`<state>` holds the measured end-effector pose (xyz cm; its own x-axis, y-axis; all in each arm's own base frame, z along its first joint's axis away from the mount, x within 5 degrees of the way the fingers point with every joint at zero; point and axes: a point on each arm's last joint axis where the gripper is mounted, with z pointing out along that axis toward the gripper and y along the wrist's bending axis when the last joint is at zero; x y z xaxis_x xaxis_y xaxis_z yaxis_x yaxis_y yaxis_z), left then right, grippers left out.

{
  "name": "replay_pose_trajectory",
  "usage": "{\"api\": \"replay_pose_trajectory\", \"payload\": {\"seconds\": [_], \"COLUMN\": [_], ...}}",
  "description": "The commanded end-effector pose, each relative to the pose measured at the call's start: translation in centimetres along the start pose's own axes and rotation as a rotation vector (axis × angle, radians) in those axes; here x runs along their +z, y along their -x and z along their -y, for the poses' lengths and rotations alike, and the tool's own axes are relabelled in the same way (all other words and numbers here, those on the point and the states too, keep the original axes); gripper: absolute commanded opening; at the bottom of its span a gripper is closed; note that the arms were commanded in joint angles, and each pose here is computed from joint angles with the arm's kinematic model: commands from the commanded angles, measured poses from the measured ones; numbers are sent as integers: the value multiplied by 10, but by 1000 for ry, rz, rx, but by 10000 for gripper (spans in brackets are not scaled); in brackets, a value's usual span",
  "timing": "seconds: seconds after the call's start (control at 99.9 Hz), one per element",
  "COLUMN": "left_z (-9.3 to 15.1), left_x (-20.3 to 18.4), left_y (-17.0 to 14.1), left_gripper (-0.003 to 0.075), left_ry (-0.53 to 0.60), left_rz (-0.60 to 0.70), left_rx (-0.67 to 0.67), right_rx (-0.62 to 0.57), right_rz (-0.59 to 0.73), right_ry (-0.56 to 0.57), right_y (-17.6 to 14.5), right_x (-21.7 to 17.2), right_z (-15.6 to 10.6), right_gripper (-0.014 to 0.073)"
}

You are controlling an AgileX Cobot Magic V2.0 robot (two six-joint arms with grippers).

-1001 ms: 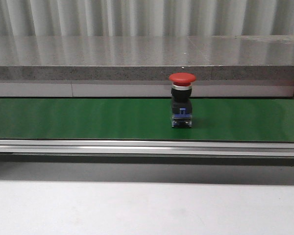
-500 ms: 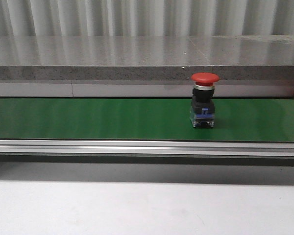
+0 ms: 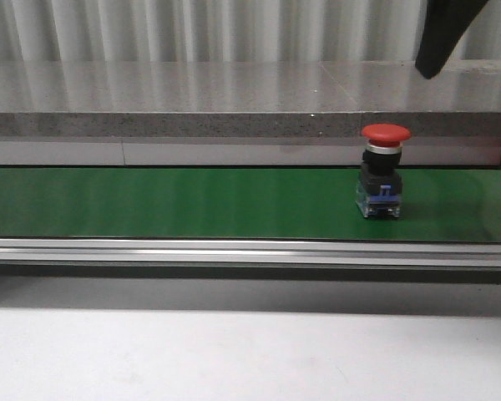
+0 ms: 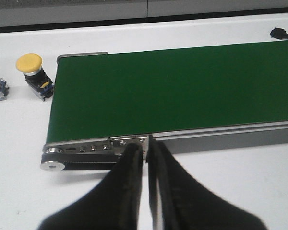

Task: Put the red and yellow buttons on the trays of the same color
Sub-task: 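Move the right gripper down onto the red button arriving on the belt, then lift the red button and lower it into the red tray with the right gripper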

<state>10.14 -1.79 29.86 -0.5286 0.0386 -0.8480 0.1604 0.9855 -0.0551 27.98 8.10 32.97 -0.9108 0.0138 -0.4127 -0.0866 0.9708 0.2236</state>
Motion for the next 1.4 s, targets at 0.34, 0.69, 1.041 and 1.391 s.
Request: {"api": "replay_pose_trajectory", "payload": {"seconds": [0.34,0.69,1.041,1.391], "left_z": [2,2,2,2], "left_x": [-5,-5,-5,-5], "left_y": [14,14,14,14], "left_gripper": [-6,-6,-6,-6], "left_ry": [-11,-11,-11,-11], "left_rz": [97,97,97,98], "left_rx": [-5,-5,-5,-5], "right_rx": [-48,-86,-45,110], "right_rz": [-67,-50,37,220], "right_ry": [-10,-70,-84,-360], "right_y": [16,24,37,70], "right_x": [50,78,47,-28], "right_z": [3,11,24,125], "right_gripper": [613,348,89,89]}}
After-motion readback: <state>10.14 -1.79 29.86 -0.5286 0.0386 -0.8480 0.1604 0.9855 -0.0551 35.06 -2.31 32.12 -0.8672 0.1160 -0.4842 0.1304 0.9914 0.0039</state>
